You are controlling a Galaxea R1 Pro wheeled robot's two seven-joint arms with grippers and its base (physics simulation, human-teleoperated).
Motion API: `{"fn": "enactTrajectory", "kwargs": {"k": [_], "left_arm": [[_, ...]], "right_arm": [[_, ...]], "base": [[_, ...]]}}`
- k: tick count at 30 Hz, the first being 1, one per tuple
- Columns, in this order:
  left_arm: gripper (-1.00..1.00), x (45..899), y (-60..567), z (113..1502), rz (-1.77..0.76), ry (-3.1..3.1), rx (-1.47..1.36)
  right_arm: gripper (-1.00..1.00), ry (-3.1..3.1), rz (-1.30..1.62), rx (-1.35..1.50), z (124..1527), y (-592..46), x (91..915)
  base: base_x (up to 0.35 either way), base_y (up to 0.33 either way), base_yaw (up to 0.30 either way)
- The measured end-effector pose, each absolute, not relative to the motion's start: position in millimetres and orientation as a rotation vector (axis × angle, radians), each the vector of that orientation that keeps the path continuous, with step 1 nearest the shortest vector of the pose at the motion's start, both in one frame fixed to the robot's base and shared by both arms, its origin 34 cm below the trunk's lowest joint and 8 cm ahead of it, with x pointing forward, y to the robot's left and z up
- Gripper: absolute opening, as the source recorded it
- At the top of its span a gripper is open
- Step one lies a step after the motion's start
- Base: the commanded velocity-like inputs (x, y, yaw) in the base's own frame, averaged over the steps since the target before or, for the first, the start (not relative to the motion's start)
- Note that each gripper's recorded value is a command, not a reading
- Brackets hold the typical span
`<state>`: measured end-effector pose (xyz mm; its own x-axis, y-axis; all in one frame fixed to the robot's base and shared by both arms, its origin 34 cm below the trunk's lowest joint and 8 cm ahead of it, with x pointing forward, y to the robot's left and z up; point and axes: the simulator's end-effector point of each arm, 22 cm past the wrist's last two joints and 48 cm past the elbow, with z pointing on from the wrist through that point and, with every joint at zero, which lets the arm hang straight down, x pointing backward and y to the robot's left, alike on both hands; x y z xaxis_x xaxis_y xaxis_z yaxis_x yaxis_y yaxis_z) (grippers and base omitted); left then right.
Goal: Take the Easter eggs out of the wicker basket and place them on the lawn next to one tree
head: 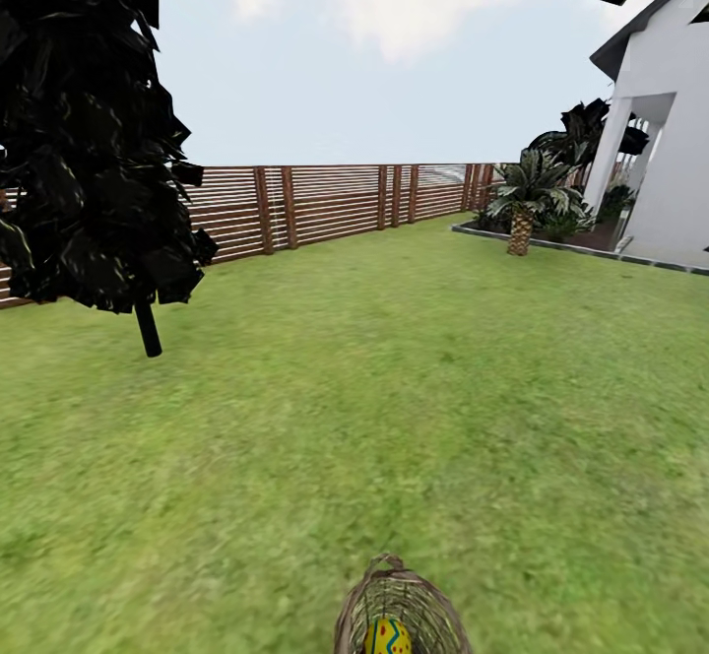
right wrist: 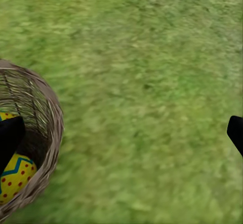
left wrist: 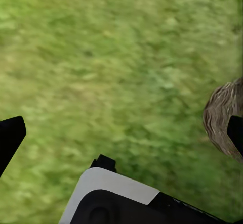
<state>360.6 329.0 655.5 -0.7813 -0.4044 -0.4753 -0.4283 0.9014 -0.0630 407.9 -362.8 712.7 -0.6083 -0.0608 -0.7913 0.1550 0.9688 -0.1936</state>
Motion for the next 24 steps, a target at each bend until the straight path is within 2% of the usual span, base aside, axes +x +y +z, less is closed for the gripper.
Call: {"fn": "enactTrajectory", "kwargs": {"k": [7,24], "left_arm": [[1.00,390.4,337.7,669.4,0.070,2.501,-0.607],[1.00,397.8,328.2,655.6,0.057,2.507,-0.599]], "right_arm": [[1.00,2.203,-0.303,0.067,711.6,-362.9,409.3],[1.00,2.203,-0.303,0.067,698.6,-362.9,415.9]], "base": [[0.006,0.000,0.000],[0.000,0.000,0.000]]}}
